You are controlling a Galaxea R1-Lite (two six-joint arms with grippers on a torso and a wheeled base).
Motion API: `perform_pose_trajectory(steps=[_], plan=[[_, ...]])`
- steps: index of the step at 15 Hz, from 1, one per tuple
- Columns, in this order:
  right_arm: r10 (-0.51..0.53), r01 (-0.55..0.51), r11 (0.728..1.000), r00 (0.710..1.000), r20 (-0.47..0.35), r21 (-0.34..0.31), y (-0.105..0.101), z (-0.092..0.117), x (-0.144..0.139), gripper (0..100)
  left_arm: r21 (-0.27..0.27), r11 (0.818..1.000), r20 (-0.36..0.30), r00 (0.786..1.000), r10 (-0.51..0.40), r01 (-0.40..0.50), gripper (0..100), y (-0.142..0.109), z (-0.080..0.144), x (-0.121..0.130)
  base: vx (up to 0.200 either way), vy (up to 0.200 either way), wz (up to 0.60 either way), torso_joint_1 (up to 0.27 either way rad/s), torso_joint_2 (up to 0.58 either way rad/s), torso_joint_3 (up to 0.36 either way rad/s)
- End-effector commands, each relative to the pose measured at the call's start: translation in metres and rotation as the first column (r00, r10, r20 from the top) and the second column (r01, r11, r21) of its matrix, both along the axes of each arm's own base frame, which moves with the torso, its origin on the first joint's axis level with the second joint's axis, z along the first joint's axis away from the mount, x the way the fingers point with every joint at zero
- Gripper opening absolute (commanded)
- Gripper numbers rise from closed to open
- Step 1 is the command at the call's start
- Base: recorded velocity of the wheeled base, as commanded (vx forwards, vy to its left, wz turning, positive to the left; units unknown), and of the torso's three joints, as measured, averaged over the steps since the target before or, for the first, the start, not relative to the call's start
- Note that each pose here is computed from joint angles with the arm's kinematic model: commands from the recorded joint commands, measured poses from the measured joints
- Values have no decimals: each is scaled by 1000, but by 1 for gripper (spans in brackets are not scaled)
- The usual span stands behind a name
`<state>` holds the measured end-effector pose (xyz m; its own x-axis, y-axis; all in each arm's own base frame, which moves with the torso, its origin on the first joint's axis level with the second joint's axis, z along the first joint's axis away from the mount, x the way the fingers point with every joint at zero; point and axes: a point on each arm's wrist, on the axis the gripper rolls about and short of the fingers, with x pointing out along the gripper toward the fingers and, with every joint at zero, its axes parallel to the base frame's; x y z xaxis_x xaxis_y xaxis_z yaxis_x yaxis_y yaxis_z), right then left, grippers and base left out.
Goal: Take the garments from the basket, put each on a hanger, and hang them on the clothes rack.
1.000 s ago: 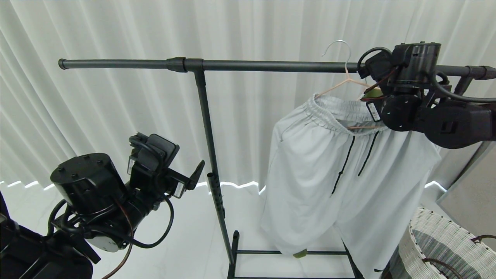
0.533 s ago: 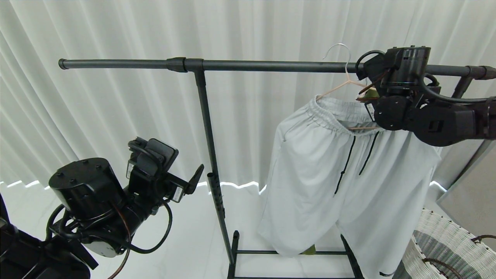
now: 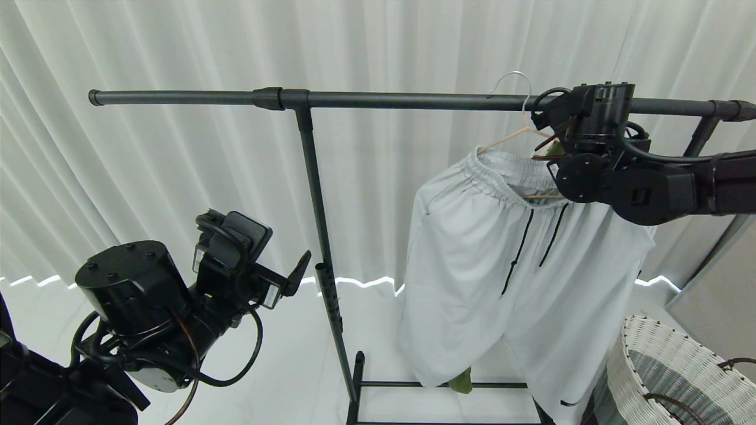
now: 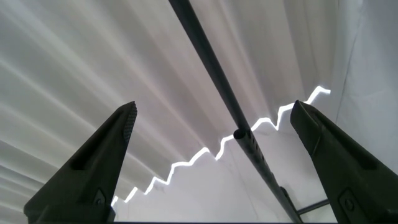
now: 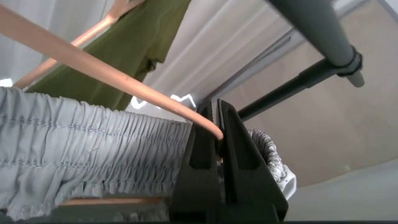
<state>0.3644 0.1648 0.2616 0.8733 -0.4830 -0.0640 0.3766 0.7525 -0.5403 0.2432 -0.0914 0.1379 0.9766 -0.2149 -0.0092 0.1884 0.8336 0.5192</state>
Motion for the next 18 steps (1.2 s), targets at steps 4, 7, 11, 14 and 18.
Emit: perform_pose_trajectory(steps=[4,7,11,14,18], plan=[[45,-45,999,999,-5,-1,17,-4,-5,0,0,1000,5,1000,0,0,100,-1,1,1,0,0,0,0,0,0],[101,-101,995,995,27,18,33,7,-23,0,-2,999,9,999,-41,41,100,-11,-1,4,0,0,0,0,0,0],[187,-192,980,979,77,59,52,24,-56,0,-6,990,47,989,-141,142,100,-31,-3,15,0,0,0,0,0,0],[236,-245,965,967,94,98,55,28,-85,0,-25,986,96,982,-164,167,100,-46,5,29,0,0,0,0,0,0],[318,-329,933,943,93,144,54,23,-130,0,-37,985,118,980,-161,167,100,-54,6,43,0,0,0,0,0,0]])
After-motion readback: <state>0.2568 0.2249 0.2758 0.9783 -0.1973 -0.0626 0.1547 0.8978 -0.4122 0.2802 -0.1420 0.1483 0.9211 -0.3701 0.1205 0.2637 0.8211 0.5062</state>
